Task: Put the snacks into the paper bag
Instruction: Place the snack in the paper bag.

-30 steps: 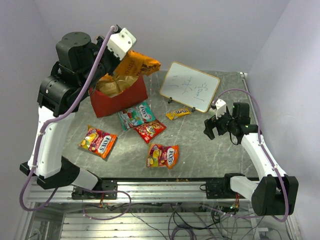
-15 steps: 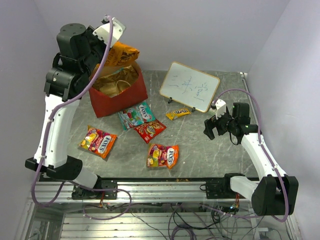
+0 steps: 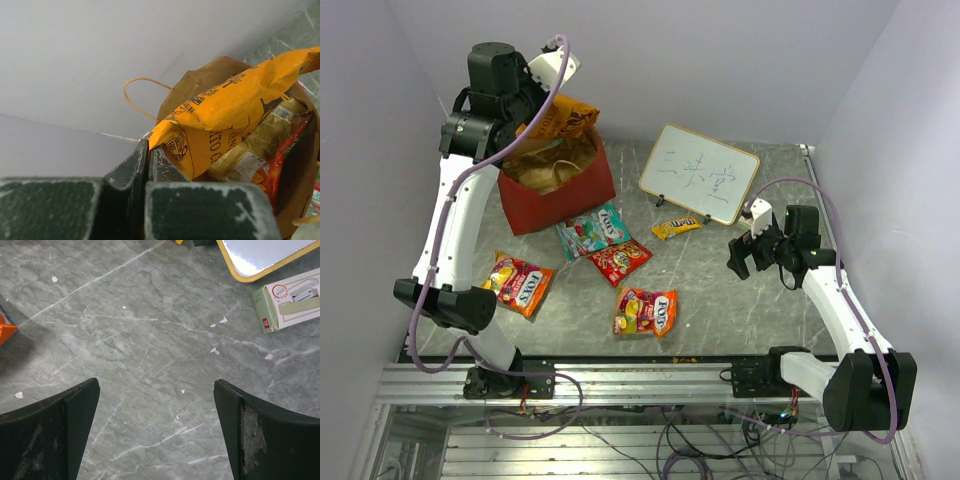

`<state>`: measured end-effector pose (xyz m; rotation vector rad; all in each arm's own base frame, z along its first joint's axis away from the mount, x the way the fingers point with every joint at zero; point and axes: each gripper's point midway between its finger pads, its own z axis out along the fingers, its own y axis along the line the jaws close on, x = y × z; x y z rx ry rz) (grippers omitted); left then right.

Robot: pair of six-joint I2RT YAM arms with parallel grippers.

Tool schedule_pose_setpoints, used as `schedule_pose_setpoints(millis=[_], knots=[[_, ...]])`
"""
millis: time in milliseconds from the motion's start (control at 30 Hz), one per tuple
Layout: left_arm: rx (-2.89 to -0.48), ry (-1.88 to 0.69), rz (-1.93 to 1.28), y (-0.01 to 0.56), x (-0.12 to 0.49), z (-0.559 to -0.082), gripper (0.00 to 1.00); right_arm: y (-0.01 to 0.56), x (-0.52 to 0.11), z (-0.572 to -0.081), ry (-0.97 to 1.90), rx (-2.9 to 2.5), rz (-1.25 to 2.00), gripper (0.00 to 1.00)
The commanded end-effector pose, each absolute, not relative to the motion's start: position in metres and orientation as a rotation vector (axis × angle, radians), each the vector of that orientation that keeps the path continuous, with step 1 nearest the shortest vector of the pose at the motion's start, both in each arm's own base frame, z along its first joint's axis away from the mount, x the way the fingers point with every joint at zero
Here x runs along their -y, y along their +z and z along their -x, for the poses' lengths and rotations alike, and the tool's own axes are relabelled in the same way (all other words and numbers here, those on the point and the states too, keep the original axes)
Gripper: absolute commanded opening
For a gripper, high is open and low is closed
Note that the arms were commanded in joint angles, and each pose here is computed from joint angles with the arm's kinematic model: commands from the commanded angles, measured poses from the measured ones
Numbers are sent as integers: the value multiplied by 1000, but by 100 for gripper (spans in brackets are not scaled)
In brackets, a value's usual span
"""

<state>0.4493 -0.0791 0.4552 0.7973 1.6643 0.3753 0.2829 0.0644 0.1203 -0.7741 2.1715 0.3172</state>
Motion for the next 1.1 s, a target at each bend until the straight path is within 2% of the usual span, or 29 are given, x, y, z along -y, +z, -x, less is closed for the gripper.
schedule_pose_setpoints(millis=[0,333,733,1067], knots=[[-1578,324,-816,471,91,-456,7,123,-64,-282,317,-2156,777,98],[-1638,235,-944,433,111,-469,7,125,-64,-281,318,-2148,780,98],[-1593,129,-1196,402,139,-468,7,128,-62,-281,289,-2132,776,98],[-1519,76,-1220,405,152,-470,7,125,-63,-280,299,-2143,780,98]])
